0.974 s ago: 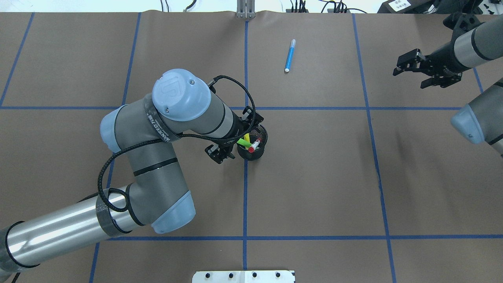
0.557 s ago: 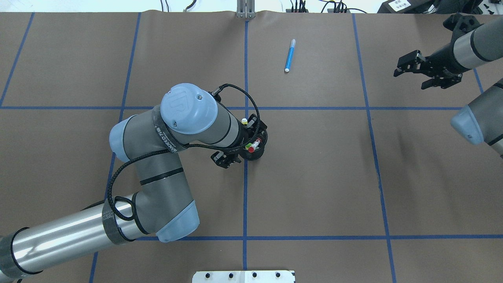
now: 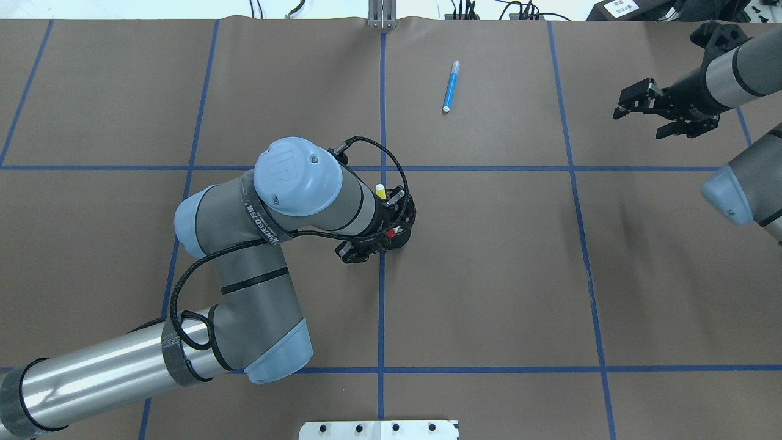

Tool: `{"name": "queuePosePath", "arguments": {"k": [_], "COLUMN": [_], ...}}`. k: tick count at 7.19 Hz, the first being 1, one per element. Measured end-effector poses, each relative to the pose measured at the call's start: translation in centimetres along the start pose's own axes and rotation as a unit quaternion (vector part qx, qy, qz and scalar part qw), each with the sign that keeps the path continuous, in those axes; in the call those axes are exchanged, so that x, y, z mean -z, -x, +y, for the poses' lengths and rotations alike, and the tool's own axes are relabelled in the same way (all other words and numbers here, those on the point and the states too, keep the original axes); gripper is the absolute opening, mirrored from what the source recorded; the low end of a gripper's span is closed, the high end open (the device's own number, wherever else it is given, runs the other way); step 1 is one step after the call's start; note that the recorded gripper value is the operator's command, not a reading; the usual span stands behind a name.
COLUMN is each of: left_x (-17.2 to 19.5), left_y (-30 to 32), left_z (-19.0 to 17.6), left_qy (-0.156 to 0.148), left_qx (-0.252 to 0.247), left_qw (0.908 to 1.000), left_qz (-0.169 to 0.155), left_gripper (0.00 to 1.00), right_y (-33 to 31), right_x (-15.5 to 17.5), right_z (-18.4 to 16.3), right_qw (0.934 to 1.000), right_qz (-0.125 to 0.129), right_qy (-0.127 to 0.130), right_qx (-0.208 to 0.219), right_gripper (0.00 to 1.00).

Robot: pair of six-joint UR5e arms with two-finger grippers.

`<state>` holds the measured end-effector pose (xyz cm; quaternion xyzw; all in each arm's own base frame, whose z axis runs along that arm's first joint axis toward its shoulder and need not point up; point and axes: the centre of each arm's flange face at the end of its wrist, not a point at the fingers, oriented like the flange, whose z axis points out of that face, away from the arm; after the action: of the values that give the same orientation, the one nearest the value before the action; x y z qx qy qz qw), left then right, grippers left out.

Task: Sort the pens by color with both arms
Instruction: 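Lower the left gripper and grasp the red-capped white marker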

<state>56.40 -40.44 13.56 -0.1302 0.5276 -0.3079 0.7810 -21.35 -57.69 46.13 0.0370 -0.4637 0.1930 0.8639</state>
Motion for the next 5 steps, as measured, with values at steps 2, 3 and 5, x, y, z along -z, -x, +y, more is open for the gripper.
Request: {"name": "queuePosePath", "arguments": {"k": [2, 3, 5], "left_x": [-0.11, -0.05, 0.23], "left_y": [0.14, 0.12, 0.04], "left_z": [0.11, 0.18, 0.26], "left_qy": [0.003, 0.004, 0.005], "left_qx": [-0.002, -0.003, -0.004], "left_qw": [1.0000, 1.0000, 1.0000], "left_qz": [0.003, 0.004, 0.007], "left_gripper": [0.39, 0.40, 0.45], "right_y": [-0.04, -0.09, -0.14], "right_x": [-0.06, -0.10, -0.15], "right_z": [-0.02, -0.05, -0.07], "right_qw": [1.0000, 1.0000, 1.0000], "right_qz": [0.001, 0.002, 0.003], "right_qy": [-0.002, -0.003, -0.003], "right_qx": [0.000, -0.001, -0.001], "right_gripper": [1.00, 1.00, 1.00]}}
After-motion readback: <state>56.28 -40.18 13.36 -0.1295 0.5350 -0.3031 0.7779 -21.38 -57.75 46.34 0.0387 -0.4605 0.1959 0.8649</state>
